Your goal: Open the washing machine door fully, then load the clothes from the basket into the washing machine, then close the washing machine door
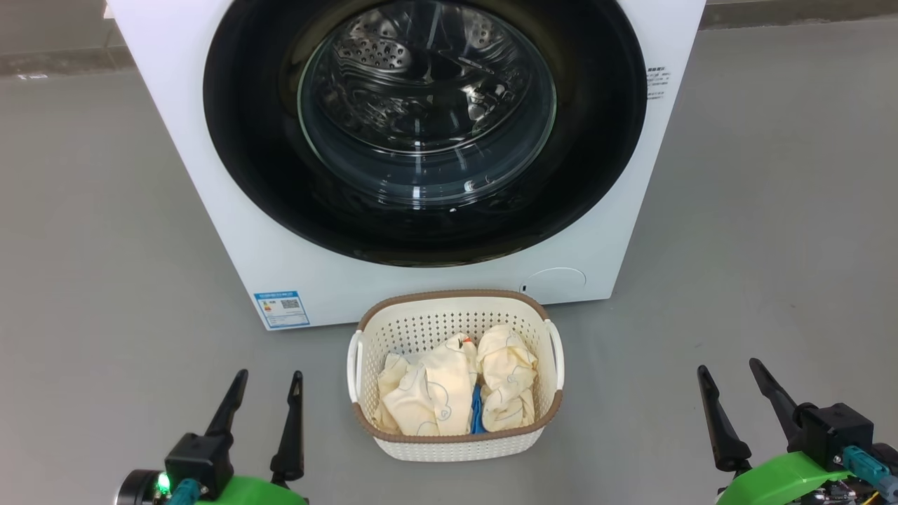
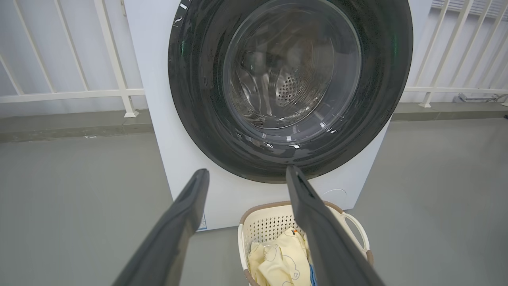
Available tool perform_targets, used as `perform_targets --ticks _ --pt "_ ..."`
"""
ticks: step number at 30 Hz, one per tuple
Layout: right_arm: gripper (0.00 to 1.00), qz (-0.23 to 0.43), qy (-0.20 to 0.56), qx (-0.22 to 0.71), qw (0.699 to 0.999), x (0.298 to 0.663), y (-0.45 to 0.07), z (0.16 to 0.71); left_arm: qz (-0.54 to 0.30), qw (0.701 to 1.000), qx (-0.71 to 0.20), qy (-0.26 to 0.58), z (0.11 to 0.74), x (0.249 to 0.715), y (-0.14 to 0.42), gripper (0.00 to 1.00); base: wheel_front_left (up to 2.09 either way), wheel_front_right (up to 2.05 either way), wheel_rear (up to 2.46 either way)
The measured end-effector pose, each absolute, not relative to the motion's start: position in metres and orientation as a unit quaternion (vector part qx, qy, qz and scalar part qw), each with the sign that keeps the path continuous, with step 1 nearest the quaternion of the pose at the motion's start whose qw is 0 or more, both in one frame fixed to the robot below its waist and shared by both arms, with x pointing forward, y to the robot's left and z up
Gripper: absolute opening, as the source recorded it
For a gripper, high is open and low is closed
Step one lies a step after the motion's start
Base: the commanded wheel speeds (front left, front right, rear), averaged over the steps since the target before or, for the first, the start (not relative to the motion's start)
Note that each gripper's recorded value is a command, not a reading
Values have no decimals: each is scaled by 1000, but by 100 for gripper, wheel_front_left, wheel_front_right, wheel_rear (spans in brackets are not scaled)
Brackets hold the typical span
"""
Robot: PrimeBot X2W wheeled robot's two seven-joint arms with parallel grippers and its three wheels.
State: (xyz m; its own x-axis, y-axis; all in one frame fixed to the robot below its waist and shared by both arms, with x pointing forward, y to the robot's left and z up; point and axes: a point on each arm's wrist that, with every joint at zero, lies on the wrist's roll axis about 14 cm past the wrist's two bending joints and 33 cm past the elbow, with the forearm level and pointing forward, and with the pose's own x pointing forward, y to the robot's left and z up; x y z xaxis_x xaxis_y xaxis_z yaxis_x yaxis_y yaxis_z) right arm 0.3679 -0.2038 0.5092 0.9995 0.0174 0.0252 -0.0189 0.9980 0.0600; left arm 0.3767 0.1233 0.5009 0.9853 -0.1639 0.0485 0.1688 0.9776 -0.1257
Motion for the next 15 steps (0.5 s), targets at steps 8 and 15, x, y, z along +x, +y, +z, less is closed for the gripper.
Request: perform_targets --ticks 8,15 --pt "100 10 -16 23 1000 368 -204 510 -84 995 -56 -21 501 376 123 100 0 0 0" --pt "100 8 -17 23 1000 367 -205 511 -83 995 -57 -19 500 377 123 100 0 0 0"
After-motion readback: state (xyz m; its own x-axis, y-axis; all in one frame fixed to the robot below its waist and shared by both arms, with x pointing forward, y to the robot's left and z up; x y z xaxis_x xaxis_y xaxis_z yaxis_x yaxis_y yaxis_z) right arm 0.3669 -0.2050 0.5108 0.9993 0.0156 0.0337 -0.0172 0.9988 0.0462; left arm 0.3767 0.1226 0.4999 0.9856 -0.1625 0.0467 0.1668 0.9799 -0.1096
